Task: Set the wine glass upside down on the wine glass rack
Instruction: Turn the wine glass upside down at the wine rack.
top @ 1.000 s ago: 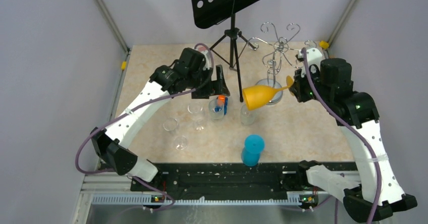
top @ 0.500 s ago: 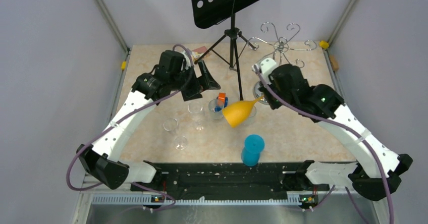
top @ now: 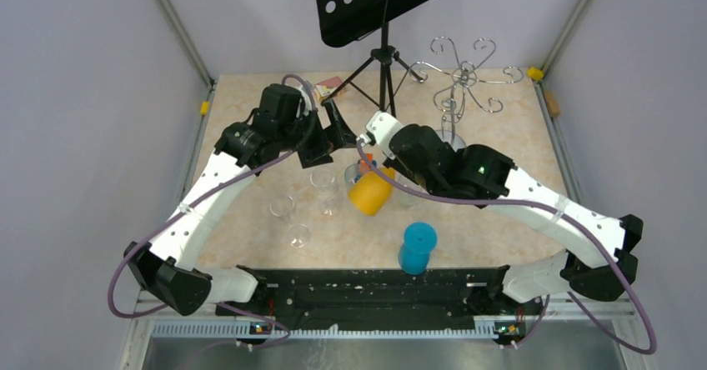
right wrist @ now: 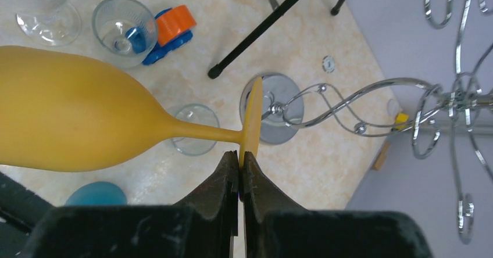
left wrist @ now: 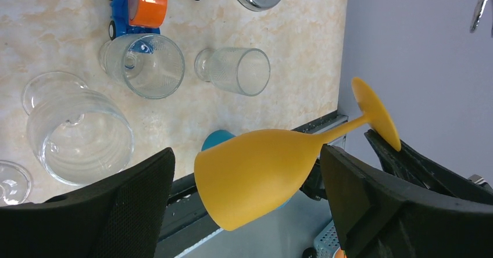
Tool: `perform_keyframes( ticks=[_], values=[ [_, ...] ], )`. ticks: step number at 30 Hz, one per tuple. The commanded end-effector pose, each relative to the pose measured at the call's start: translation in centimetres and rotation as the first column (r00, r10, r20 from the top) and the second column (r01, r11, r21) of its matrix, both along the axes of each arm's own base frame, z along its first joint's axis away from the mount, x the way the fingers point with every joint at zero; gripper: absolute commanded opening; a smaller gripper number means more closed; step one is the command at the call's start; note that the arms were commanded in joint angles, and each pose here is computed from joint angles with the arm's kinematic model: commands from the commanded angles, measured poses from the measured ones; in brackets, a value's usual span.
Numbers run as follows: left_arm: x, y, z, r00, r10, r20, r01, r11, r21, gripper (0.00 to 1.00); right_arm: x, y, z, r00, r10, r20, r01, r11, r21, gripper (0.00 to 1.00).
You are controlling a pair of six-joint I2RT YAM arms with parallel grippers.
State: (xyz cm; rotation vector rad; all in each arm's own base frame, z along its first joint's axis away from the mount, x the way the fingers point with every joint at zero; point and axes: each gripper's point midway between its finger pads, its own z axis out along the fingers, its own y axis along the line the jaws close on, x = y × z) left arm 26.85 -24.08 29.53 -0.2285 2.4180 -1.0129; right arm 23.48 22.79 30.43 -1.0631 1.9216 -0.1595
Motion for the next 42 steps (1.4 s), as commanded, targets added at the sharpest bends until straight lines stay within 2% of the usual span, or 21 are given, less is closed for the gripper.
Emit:
perform_keyframes(
  ticks=[1, 5, 8, 15, 19, 26, 33, 37, 42],
  values=[
    [-0.2, 0.5, 1.7, 0.999, 0.008, 0.051, -0.007, 1.000, -0.029, 0.97, 1.1, 0.5, 5.3, 0.972, 0.007, 0.233, -0.021, 0.998, 0.059, 0.00],
    [0.0, 0.3, 1.8, 0.999, 0.006, 0.051, -0.004, 0.999, -0.034, 0.97, 0.7, 1.0, 5.9, 0.935, 0.126, 0.333, -0.139, 0.990, 0.018, 0.00],
    [0.1, 0.1, 2.1, 0.999, -0.003, 0.052, 0.005, 0.999, -0.043, 0.97, 0.2, 1.4, 5.7, 0.886, 0.240, 0.397, -0.234, 0.970, -0.064, 0.00],
    [0.3, -0.6, 2.9, 0.999, -0.020, 0.045, 0.023, 0.996, -0.082, 0.97, -0.4, 1.2, 5.1, 0.759, 0.438, 0.482, -0.342, 0.898, -0.277, 0.00],
    [0.3, -1.5, 3.6, 0.999, -0.038, 0.036, 0.043, 0.991, -0.130, 0.96, -0.5, 0.9, 5.0, 0.689, 0.507, 0.518, -0.350, 0.859, -0.375, 0.00],
    [0.0, -3.3, 5.2, 0.995, -0.103, 0.005, 0.101, 0.966, -0.237, 0.95, -0.8, 0.8, 5.8, 0.602, 0.575, 0.555, -0.344, 0.813, -0.469, 0.00],
    [-0.6, -6.2, 9.5, 0.976, -0.217, 0.027, 0.204, 0.859, -0.469, 0.85, -0.9, 0.9, 6.8, 0.498, 0.625, 0.601, -0.296, 0.774, -0.559, 0.00],
    [-1.1, -7.4, 10.8, 0.964, -0.261, 0.047, 0.247, 0.817, -0.521, 0.81, -1.0, 1.0, 7.2, 0.476, 0.640, 0.603, -0.292, 0.762, -0.579, 0.00],
    [-1.7, -8.9, 10.2, 0.955, -0.297, 0.022, 0.264, 0.810, -0.524, 0.74, -1.0, 1.2, 7.4, 0.464, 0.645, 0.607, -0.293, 0.758, -0.583, 0.00]
  ],
)
